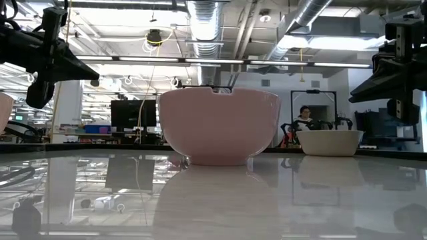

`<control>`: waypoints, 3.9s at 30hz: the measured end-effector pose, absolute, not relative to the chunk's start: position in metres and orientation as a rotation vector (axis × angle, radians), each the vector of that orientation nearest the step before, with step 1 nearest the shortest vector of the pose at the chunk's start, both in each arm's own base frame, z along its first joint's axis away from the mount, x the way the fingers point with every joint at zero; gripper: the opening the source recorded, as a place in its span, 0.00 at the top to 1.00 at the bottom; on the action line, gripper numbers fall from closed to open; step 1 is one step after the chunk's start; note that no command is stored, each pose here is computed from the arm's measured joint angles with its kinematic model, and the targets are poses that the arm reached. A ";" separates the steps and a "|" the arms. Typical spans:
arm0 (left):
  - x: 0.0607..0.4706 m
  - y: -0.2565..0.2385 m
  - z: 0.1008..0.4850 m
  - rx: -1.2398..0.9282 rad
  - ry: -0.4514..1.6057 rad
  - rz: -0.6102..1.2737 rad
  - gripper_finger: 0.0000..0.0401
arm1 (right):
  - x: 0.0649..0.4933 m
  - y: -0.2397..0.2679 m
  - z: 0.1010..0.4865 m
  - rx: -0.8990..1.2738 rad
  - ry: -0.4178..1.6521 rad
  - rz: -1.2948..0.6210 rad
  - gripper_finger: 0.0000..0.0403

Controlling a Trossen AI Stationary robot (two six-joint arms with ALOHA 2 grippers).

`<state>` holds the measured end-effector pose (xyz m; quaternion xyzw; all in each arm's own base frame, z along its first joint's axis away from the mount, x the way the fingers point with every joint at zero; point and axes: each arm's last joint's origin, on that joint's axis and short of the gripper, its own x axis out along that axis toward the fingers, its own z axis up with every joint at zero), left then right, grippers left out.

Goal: Nest bowls inside each other
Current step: Stack the orange bowl on top of the pink bowl

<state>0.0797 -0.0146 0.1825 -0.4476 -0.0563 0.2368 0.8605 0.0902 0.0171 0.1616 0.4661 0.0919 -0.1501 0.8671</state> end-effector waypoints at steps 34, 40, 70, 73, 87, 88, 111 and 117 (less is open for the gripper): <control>0.078 -0.014 0.221 -0.664 -0.318 0.415 0.96 | 0.093 0.011 0.212 0.629 -0.164 -0.216 0.88; 0.075 -0.012 0.235 -0.617 -0.373 0.410 0.89 | 0.090 0.007 0.254 0.544 -0.223 -0.206 0.83; 0.093 -0.021 0.293 -0.373 -0.281 0.459 0.80 | 0.322 0.080 0.323 0.245 0.152 0.420 0.83; 0.093 -0.021 0.293 -0.374 -0.281 0.461 0.80 | 0.348 0.092 0.323 0.203 0.159 0.485 0.83; 0.093 -0.021 0.293 -0.408 -0.290 0.442 0.80 | 0.446 0.117 0.286 0.142 0.204 0.608 0.68; 0.093 -0.021 0.293 -0.408 -0.290 0.442 0.80 | 0.451 0.117 0.282 0.143 0.209 0.606 0.65; 0.093 -0.021 0.293 -0.426 -0.297 0.438 0.80 | 0.517 0.158 0.209 -0.235 0.314 0.741 0.55; 0.093 -0.021 0.293 -0.428 -0.297 0.440 0.80 | 0.518 0.159 0.204 -0.366 0.295 0.746 0.55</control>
